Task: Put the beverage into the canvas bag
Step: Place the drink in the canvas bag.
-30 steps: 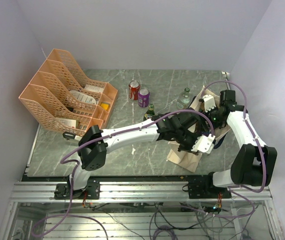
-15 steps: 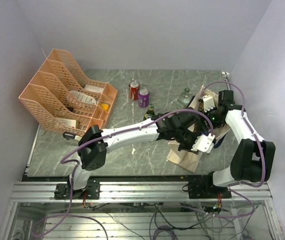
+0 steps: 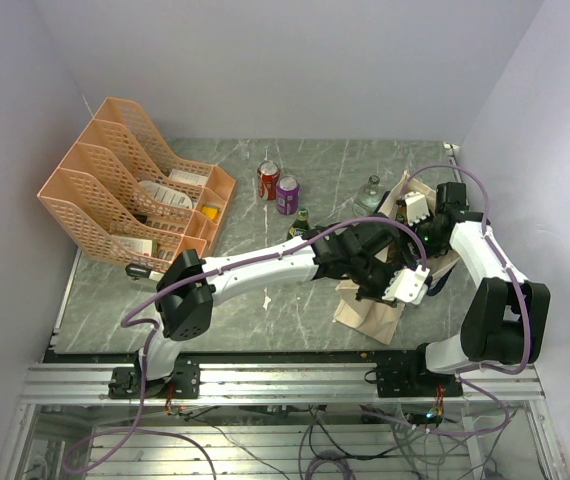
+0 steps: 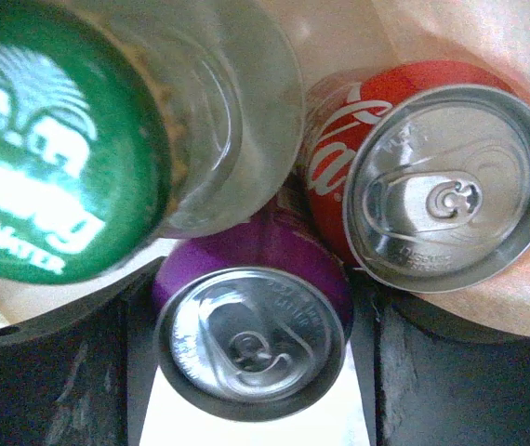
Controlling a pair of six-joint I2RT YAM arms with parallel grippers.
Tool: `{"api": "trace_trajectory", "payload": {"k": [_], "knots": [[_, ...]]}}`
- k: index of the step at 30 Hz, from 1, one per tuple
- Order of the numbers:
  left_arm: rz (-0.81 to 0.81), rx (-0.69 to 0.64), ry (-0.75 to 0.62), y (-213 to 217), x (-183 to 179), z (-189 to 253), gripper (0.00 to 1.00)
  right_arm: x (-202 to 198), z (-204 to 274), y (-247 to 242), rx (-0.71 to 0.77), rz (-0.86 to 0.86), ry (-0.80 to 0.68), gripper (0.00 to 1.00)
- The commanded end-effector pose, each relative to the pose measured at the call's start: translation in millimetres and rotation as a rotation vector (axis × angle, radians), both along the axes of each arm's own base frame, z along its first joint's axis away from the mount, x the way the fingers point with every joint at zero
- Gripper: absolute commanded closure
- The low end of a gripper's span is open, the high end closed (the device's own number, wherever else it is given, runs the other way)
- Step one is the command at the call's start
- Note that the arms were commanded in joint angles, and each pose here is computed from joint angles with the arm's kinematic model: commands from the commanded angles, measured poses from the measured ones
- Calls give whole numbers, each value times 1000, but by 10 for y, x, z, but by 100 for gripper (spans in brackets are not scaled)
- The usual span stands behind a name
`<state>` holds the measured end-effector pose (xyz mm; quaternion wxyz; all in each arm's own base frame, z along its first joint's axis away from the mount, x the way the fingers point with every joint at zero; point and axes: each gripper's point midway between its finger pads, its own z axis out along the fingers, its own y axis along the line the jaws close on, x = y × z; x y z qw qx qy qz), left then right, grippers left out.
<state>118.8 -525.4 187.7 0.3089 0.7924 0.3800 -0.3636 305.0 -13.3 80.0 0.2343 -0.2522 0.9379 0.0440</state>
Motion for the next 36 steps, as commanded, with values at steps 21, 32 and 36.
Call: {"api": "trace_trajectory", "payload": {"k": [21, 32, 36], "knots": [[40, 4, -14, 19, 128, 82, 93, 118, 470, -39, -14, -7, -100, 3], [68, -16, -9, -41, 161, 199, 93, 82, 960, -22, -1, -31, -166, 2], [88, -40, 11, -89, 172, 327, 92, 138, 1266, 47, 46, -36, -227, 3]]}}
